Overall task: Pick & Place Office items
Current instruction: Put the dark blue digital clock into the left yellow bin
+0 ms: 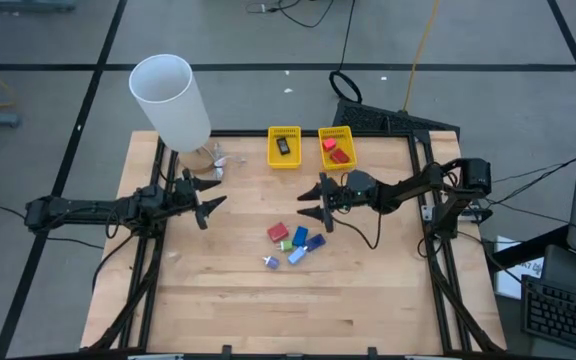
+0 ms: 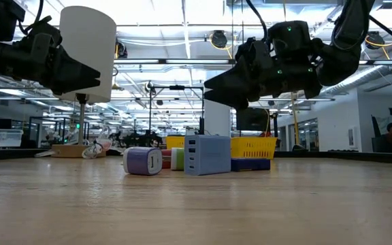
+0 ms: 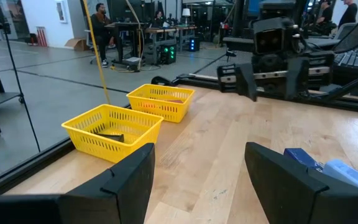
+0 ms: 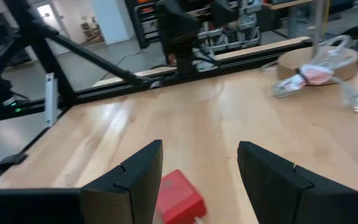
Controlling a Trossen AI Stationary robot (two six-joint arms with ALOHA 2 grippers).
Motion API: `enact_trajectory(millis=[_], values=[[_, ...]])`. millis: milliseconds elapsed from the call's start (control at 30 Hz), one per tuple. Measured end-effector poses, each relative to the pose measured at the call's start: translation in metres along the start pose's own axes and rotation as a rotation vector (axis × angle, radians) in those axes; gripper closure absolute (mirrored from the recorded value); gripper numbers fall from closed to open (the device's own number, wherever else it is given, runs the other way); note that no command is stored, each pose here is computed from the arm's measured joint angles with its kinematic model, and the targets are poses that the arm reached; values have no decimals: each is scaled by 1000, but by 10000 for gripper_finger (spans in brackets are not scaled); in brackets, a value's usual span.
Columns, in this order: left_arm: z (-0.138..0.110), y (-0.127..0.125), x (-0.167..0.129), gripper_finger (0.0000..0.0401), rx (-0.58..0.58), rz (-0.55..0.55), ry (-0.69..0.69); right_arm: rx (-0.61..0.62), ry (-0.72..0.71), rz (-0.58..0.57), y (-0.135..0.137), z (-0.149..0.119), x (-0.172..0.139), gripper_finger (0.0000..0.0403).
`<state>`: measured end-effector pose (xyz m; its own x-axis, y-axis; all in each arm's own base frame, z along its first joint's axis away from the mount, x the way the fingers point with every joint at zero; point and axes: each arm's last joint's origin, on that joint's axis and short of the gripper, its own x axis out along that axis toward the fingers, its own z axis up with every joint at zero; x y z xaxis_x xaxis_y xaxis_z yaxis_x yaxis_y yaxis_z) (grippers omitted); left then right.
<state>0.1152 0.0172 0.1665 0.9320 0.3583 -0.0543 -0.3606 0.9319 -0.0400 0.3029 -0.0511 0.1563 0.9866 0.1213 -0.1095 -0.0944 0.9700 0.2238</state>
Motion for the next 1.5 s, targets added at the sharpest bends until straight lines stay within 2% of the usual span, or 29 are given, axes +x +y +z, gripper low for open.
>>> enact_trajectory(millis=[633, 800, 867, 1000, 1100, 1300, 1500], values=[[0, 0, 0, 148, 0, 0, -1, -20, 177, 144, 49, -24, 10, 206], [0, 0, 0, 148, 0, 0, 0, -147, 312, 192, 63, -41, 8, 206], [0, 0, 0, 148, 0, 0, -1, -189, 381, 176, 67, -49, 6, 203], [0, 0, 0, 148, 0, 0, 0, -281, 511, 47, 69, -62, 2, 177], [0, 0, 0, 148, 0, 0, 0, -326, 550, -15, 68, -65, 0, 150], [0, 0, 0, 148, 0, 0, -1, -340, 590, -23, 67, -68, -2, 120], [0, 0, 0, 148, 0, 0, -1, -293, 658, -20, 66, -73, -6, 134]])
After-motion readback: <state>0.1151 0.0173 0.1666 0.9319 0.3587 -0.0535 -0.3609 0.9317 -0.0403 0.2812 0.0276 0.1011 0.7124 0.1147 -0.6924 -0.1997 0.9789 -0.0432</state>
